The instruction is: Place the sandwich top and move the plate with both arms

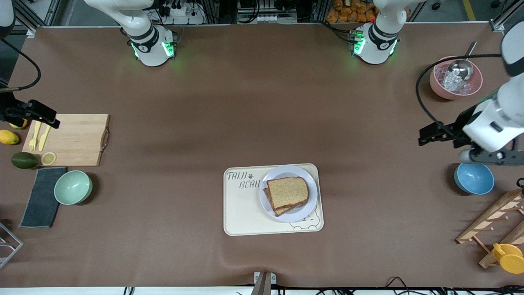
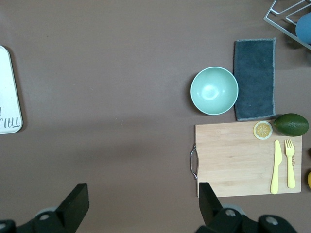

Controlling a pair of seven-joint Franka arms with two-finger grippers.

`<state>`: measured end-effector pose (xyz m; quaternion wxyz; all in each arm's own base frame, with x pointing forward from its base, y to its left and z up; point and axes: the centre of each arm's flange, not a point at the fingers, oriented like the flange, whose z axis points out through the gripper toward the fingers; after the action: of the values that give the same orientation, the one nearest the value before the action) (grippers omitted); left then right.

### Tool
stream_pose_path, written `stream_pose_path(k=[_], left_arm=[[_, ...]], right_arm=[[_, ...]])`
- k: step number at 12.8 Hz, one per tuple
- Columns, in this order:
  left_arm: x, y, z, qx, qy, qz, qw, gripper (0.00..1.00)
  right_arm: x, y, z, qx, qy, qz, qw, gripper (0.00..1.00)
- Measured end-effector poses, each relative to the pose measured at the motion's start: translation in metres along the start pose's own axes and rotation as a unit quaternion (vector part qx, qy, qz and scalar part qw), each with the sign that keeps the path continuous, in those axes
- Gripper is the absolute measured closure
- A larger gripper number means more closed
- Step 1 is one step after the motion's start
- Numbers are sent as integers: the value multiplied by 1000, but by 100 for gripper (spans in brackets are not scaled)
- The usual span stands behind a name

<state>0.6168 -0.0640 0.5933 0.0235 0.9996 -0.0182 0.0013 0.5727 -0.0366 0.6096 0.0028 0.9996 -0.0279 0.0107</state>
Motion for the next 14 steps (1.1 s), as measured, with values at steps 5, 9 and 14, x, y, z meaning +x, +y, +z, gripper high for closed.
stream_pose_path(k=[5, 9, 14], left_arm=[[-31, -32, -38, 36, -5, -40, 999, 0], [-44, -34, -43, 38, -4, -48, 998, 0], [-56, -37, -36, 40, 14, -51, 998, 0]], right_arm=[[0, 4, 0, 0, 0, 4, 1000, 0], [0, 6, 0, 0, 0, 5, 1000, 0], [0, 6, -1, 0, 1, 5, 1000, 0]])
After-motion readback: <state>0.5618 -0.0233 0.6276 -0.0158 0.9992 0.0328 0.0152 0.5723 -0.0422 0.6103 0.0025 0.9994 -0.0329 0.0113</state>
